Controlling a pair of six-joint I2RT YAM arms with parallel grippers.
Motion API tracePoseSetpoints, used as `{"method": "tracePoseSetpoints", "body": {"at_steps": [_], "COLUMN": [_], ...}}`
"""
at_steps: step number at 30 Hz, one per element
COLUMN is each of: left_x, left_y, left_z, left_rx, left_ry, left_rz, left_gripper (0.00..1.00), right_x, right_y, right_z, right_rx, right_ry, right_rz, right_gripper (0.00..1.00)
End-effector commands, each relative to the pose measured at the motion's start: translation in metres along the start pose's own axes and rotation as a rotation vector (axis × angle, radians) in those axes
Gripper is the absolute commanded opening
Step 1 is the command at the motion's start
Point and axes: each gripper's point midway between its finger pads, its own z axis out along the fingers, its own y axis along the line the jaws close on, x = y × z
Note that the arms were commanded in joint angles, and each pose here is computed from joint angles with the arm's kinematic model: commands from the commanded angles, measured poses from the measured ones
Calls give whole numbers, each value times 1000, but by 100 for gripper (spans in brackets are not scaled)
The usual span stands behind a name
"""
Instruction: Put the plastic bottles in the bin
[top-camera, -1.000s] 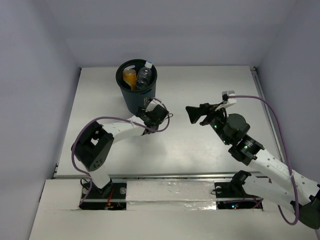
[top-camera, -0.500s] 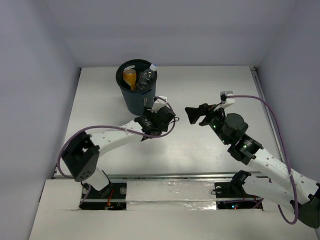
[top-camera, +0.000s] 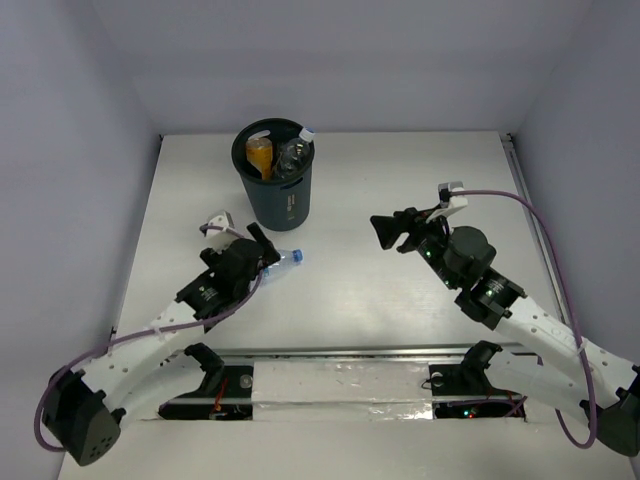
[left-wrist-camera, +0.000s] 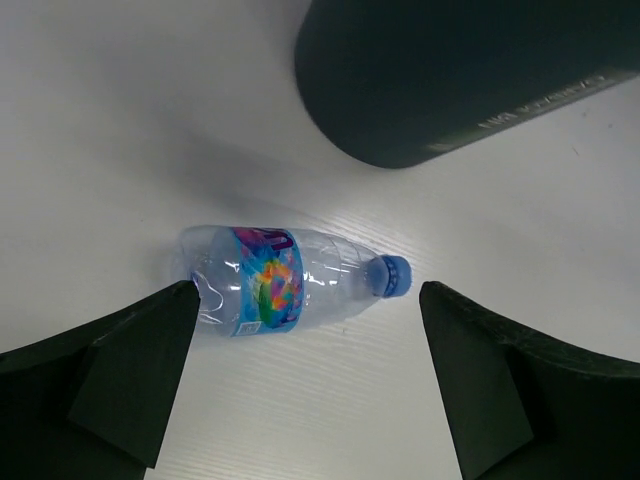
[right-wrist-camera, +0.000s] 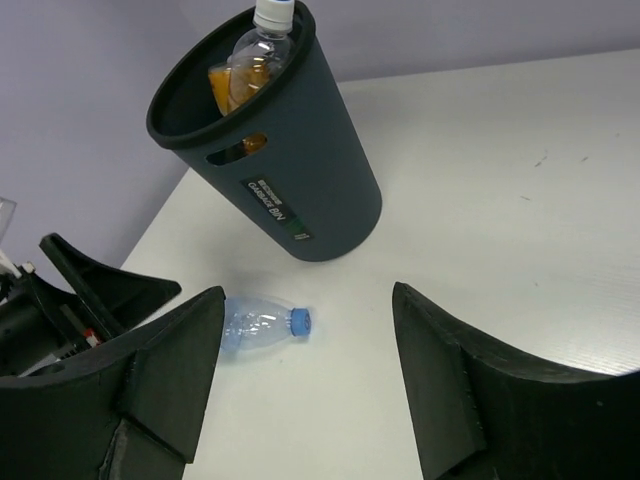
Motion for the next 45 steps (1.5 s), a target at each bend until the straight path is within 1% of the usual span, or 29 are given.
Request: {"method": "tracePoseSetpoints", "body": {"at_steps": [1,3,5,6,8,10,11,12,13,17,18,22,27,35,39,42,45], "left_x": [-10,-8,-10,-17,-22,-33,-32,-30,-38,-31,-23,-4,13,20,33,42,40], "left_y": [4,10,17,23,23,33,39,40,43,30,26,18,24,23,3,-21,-40], "left_z": [2,8,14,15,18,26,32,37,46,59,61,66,55,39,28,17,5], "left_rx": [17,-19,-89,-132,-149,-189,-218,-215,-225,-159,-135,-78,-34,38,129,203,240], "left_ry": [-19,-8,-9,-44,-73,-107,-101,-85,-93,-58,-23,45,81,95,139,166,166], "left_rz": [-66,21,72,76,74,70,82,85,93,100,107,101,61,1,-1,16,46], "left_gripper": [91,94,96,97,97,97,97,96,96,95,95,94,93,93,92,91,90], "right_x": [-15,-14,-12,-11,-10,-11,-12,-11,-12,-10,-10,-10,-8,-3,-3,-1,0], "right_y": [9,10,11,11,11,10,11,11,12,13,12,12,13,13,13,12,11], "right_z": [0,0,2,2,3,2,2,1,1,2,2,1,3,6,7,8,10], "right_rx": [-34,-41,-44,-47,-45,-44,-46,-48,-51,-56,-54,-54,-59,-58,-58,-54,-47], "right_ry": [-37,-30,-22,-19,-15,-17,-21,-19,-19,-11,-13,-13,-3,9,11,17,22], "right_rz": [6,7,5,3,0,1,0,0,0,-1,-2,-4,-4,-7,-9,-10,-14], "right_gripper": [74,79,81,82,83,83,83,82,82,82,82,82,81,81,81,81,82]}}
